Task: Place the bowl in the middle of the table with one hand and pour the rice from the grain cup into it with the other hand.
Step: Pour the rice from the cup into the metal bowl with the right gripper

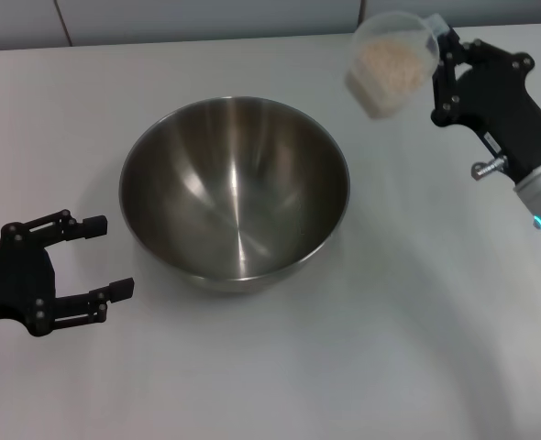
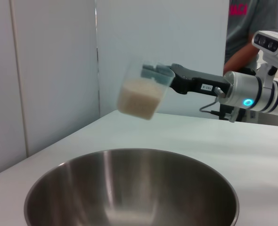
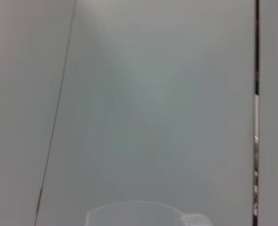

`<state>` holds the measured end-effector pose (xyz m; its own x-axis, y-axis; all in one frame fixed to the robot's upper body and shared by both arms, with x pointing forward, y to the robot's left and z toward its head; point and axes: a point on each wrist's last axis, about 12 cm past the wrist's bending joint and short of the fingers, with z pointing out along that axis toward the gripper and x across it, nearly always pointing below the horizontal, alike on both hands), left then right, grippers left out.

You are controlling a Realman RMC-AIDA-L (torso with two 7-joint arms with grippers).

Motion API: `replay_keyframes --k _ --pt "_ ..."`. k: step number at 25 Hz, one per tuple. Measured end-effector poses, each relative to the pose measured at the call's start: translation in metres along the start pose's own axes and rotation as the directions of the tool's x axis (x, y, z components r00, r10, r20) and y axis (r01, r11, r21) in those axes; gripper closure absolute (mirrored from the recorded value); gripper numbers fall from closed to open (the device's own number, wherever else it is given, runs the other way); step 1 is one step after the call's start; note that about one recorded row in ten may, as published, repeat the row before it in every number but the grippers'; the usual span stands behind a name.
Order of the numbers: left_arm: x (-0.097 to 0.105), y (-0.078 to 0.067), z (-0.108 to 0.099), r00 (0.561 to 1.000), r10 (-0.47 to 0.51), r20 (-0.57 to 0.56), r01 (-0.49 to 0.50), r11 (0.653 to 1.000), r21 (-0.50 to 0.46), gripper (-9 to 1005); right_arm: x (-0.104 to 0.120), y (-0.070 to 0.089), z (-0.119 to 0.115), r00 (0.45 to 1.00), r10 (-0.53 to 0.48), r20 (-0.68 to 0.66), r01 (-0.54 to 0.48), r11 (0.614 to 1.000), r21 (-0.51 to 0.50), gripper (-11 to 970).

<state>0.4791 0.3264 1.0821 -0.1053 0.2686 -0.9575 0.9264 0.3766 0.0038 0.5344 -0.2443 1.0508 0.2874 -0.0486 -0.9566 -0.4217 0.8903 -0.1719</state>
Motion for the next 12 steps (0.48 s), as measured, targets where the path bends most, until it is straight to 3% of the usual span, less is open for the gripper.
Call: replay_keyframes --k 3,5,12 --pt "0.001 0.0 -0.001 1.0 -0.002 0.002 0.002 1.0 -0.006 182 -0.003 0.001 0.008 0.998 -0.064 0.014 0.064 0.998 -0.011 952" --pt "0.001 0.0 -0.002 1.0 -0.004 0.004 0.004 1.0 -0.013 182 -0.003 0.005 0.011 0.986 -0.162 0.022 0.163 0.987 -0.015 952" --pt "0.001 0.0 -0.004 1.0 -0.002 0.009 0.003 1.0 -0.025 182 -0.009 0.026 0.021 0.885 -0.459 0.076 0.461 0.887 -0.01 951"
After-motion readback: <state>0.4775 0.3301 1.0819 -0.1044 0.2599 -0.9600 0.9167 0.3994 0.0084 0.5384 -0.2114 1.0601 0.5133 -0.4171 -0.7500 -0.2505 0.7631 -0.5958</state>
